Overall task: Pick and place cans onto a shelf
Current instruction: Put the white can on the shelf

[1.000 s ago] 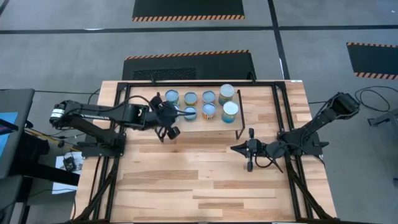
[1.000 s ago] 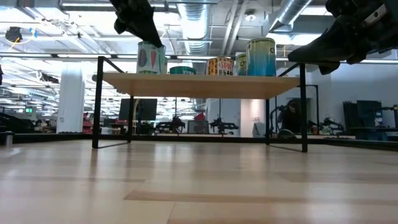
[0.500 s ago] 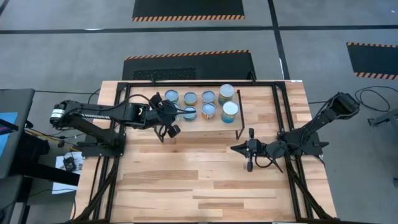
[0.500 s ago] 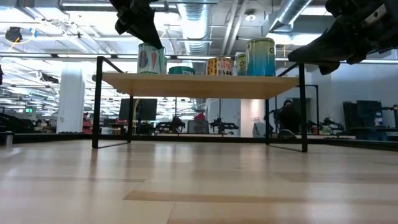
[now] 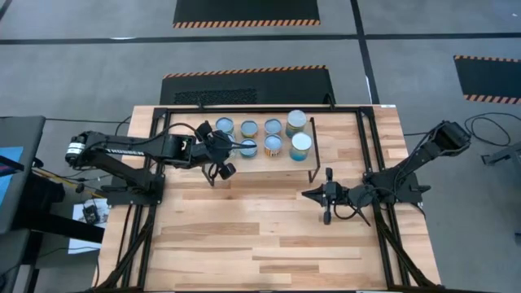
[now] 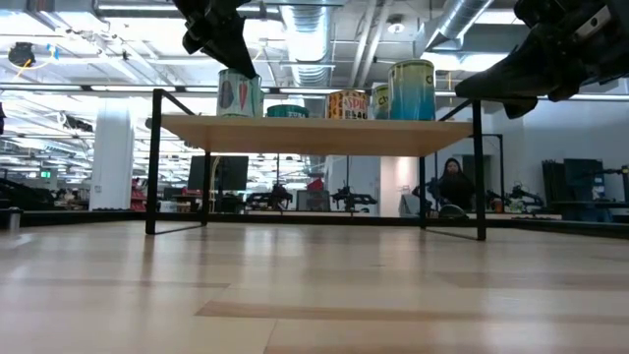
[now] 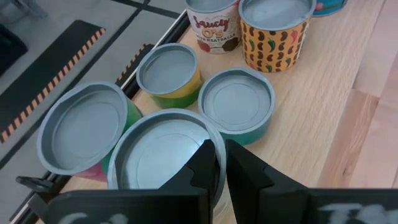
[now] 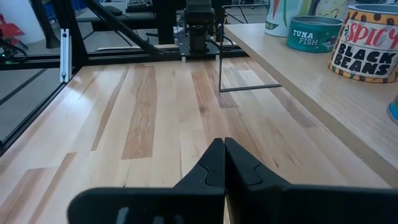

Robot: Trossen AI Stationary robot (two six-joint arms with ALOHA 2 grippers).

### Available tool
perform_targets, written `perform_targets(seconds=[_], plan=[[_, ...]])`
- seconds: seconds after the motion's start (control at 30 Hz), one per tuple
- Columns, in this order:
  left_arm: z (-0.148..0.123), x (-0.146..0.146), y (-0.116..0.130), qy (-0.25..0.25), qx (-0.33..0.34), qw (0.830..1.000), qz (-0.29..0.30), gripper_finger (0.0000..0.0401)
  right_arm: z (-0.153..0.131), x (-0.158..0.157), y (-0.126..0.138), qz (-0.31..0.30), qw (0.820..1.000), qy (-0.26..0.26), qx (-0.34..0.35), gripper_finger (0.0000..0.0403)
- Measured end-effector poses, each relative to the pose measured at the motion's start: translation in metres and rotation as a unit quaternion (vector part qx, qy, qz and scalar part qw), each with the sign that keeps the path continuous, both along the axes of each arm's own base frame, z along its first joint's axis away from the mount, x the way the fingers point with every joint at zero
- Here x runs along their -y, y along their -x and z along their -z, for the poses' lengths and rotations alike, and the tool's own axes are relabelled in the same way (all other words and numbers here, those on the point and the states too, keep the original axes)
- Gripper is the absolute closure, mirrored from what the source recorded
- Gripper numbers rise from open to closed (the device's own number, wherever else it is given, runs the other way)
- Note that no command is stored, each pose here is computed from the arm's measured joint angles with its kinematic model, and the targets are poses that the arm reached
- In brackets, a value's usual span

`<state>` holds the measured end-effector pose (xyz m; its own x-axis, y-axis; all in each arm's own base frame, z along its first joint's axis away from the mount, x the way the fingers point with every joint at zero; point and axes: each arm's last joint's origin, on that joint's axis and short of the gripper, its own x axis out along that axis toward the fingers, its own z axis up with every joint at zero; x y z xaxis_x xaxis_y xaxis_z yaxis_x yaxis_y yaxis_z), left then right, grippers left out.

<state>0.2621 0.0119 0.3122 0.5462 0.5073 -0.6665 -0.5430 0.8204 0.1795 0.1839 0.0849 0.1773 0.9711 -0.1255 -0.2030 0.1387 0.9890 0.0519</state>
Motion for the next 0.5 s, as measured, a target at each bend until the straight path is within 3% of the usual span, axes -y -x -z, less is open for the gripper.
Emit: perform_targets(seconds=[0.2,0.5], plan=[[0.0,0.0,0.0,-0.003,-0.003,1.0,0.004,0.0378,0.0,0.0,0.0,0.0,1.0,0.0,0.0,0.0391],[0.0005,0.0,0.0002,-0.005,-0.008,1.0,0.008,0.0312,0.0,-0.0001,0.0,-0.001,1.0,0.0,0.0,0.0391]])
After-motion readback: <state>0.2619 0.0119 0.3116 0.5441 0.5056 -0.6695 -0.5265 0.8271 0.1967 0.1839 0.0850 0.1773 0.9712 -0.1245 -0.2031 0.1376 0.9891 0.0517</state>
